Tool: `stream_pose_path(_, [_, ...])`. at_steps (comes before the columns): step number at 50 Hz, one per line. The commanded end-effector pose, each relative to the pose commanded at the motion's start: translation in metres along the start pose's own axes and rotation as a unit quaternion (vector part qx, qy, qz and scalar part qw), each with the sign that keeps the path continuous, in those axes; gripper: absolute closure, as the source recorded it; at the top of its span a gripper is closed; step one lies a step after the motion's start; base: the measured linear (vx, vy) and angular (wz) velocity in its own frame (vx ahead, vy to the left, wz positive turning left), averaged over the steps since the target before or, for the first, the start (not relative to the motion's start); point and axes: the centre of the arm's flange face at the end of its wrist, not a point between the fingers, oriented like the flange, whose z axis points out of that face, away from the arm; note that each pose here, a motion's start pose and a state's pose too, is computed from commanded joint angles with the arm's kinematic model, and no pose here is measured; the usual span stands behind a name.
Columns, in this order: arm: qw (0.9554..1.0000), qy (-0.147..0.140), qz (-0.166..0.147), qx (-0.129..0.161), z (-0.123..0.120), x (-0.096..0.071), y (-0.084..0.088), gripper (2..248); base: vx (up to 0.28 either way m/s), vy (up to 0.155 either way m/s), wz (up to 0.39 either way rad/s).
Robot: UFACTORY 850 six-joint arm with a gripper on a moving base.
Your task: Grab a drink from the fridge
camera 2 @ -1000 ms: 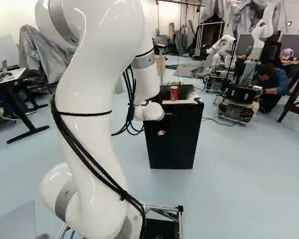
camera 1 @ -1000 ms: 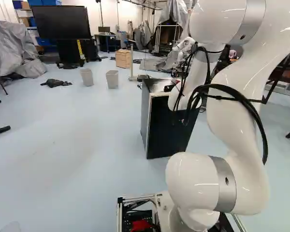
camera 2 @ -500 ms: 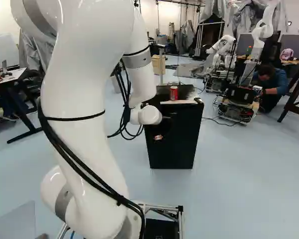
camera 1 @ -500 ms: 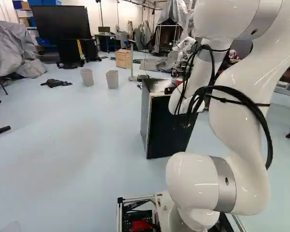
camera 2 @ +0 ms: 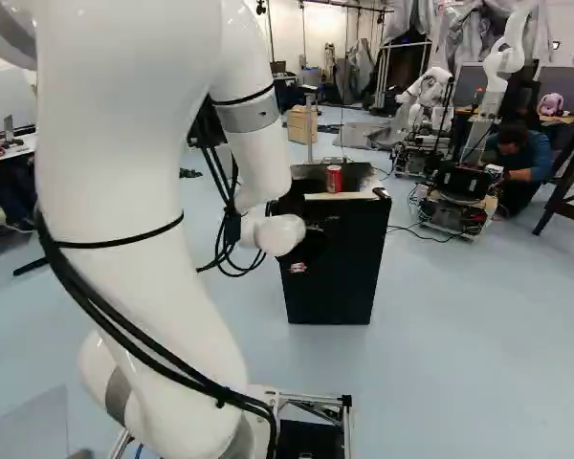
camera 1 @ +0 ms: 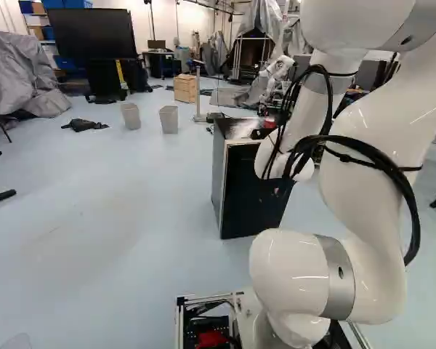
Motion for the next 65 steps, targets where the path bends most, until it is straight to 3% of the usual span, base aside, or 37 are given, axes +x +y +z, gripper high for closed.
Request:
stream_pose_path(13, [0.9974,0.064,0.018,-0.028,-0.02,0.003,0.005,3,0.0,0.0,0.0])
stream_pose_path(28, [0.989,0.136,0.029,-0.051,-0.016,0.018,0.013,3,0.0,0.0,0.0])
stream_pose_path(65, [0.9842,0.162,0.03,-0.065,0.05,0.045,0.044,3,0.0,0.0,0.0])
